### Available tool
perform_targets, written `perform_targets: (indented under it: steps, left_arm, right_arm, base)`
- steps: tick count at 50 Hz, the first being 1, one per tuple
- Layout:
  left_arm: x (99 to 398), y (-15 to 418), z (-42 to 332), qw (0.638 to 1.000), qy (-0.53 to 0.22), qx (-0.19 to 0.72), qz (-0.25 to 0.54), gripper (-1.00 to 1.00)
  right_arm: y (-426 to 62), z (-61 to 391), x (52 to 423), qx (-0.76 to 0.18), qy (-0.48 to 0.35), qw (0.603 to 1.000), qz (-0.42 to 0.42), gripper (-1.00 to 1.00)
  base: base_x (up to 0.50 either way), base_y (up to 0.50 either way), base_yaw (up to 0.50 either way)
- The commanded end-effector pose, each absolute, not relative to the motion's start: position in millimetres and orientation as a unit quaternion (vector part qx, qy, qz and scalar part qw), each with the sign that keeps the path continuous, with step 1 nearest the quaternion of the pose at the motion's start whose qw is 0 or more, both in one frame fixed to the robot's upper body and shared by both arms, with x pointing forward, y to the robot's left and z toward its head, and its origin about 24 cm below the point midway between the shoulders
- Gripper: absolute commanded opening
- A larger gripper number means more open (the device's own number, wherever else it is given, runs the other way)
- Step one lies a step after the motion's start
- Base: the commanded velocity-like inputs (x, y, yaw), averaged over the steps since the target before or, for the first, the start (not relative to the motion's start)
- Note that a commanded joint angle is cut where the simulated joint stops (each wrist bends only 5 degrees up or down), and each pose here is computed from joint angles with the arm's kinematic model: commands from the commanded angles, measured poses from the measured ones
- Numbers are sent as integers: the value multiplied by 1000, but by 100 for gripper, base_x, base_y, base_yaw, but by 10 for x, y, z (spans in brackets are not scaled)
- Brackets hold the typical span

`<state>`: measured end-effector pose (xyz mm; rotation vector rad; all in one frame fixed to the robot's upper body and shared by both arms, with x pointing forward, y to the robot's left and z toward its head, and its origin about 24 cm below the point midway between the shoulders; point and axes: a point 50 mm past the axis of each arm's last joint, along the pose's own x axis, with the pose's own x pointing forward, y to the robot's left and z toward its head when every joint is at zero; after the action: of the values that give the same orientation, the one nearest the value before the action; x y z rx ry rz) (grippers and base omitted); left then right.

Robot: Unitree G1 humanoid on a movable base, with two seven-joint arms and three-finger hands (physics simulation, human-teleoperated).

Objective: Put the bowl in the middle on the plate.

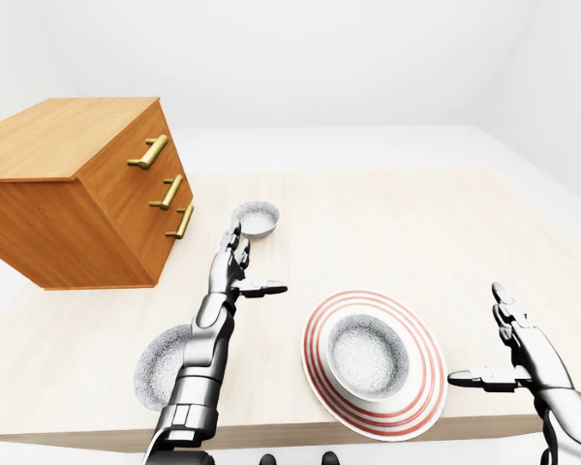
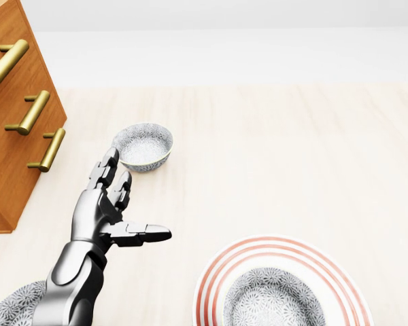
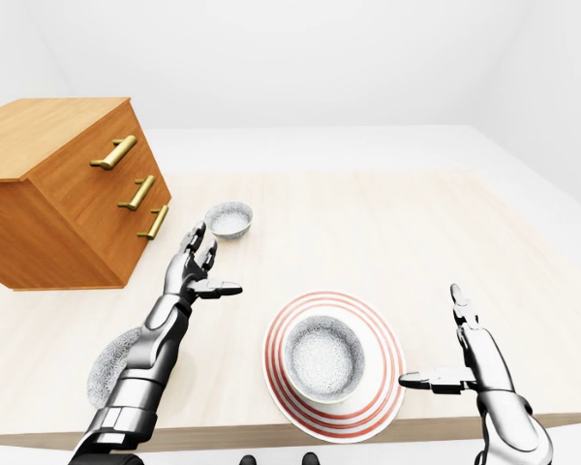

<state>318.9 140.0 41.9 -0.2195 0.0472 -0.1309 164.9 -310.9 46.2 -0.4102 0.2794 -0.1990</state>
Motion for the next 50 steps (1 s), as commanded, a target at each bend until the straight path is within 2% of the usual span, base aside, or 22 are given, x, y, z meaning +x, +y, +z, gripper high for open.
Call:
perform_targets:
  steps: [1,21,24,29,31,39,42,46,50]
  left_arm:
    - [3190,1405,405,993,19,-101,-64,100]
    - [3193,1434,445,993,9,-100,-59,100]
    - [3238,1511,468,994,5,-106,-41,100]
    - [3296,1725,666,994,-7,-112,-2,100]
    - [3317,1806,702,993,-13,-115,10,100]
    - [3327,1911,803,993,-25,-110,29,100]
    - [3345,1991,911,992,-33,-113,41,100]
    - [3374,2311,902,983,-34,-118,134,100]
    - [3393,2396,838,980,-32,-117,157,100]
  right_arm:
    - [-3109,465,1648,-206,139,963,-99,100]
    - [-3102,495,1653,-207,132,964,-99,100]
    - [-3110,505,1657,-206,129,965,-102,100]
    - [-3203,798,1684,-187,54,974,-116,100]
    - [-3338,840,1672,-176,43,973,-146,100]
    - [-3342,797,1676,-173,51,972,-150,100]
    - [-3380,871,1677,-164,29,973,-159,100]
    - [-3604,1032,1664,-130,-19,968,-212,100]
    - [-3733,1157,1632,-103,-59,960,-253,100]
  base:
    - [0,0,0]
    - [0,0,0]
    - [0,0,0]
    - [0,0,0]
    - [0,0,0]
    - [0,0,0]
    - [0,0,0]
    - [0,0,0]
    - [0,0,0]
